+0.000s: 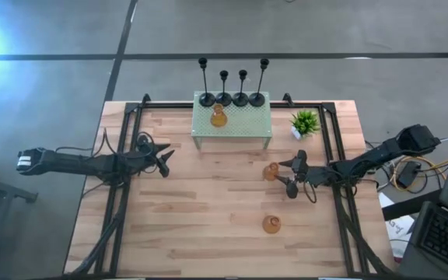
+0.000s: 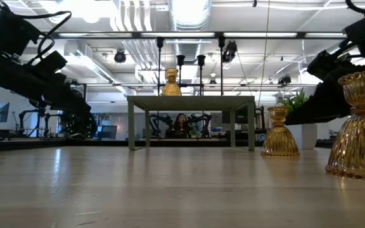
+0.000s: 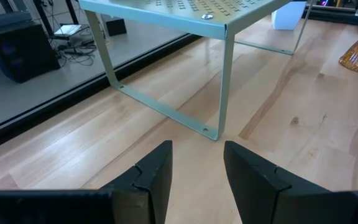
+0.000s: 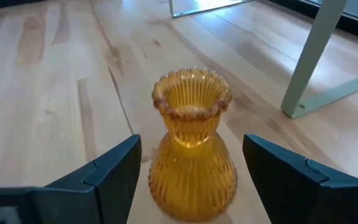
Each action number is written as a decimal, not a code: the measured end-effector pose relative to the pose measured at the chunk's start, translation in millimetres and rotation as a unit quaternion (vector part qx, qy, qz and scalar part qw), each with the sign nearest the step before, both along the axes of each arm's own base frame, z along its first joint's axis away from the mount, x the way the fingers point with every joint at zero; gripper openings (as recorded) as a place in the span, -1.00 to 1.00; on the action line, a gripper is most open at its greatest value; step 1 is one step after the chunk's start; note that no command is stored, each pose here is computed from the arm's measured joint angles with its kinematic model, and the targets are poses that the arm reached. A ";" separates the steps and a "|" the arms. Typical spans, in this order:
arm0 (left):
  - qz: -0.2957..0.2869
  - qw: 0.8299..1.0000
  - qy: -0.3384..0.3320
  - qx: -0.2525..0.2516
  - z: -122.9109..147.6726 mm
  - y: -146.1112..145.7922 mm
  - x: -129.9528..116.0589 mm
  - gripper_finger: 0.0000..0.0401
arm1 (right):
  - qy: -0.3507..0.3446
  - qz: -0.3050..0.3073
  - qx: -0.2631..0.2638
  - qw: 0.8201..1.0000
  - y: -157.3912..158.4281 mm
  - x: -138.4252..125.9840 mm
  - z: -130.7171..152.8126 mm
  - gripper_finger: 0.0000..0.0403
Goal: Pick & Place candle stick holders
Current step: Put the top orange candle holder on the shelf aligned with the other orange candle holder
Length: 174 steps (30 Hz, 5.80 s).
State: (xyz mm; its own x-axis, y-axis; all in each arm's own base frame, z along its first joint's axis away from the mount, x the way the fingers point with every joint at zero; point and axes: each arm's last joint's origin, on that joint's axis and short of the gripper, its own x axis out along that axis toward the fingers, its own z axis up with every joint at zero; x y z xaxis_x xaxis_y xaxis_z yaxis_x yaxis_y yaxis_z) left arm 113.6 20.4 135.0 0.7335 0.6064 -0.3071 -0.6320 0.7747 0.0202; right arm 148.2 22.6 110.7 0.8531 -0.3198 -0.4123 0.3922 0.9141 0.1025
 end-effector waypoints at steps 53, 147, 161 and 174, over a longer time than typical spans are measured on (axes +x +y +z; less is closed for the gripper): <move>-0.001 1.000 -0.006 0.000 0.7 0.0 0.4 -0.26 | 0.018 -0.120 -0.001 0.993 -51.3 139.7 218.9 -0.42; -0.001 1.000 -0.010 0.000 1.1 0.0 0.6 -0.26 | -0.024 -0.183 -0.052 0.981 -172.7 170.6 116.9 -0.42; 0.000 1.000 -0.010 0.000 1.1 0.0 0.6 -0.26 | -0.021 -0.194 -0.056 0.979 -174.6 169.4 116.5 -0.42; 0.000 1.000 -0.011 0.000 1.1 0.0 0.6 -0.26 | 0.000 -0.190 -0.065 0.980 -174.8 168.7 112.1 0.14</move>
State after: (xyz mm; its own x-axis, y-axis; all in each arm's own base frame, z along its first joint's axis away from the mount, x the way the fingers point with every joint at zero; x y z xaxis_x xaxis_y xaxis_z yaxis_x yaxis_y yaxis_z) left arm 114.1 20.4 136.1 0.7403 0.6058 -0.2915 -0.6316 0.7753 0.0071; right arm 316.8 -152.2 222.8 0.6624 -0.6641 -0.3468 0.7065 0.7077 -0.0059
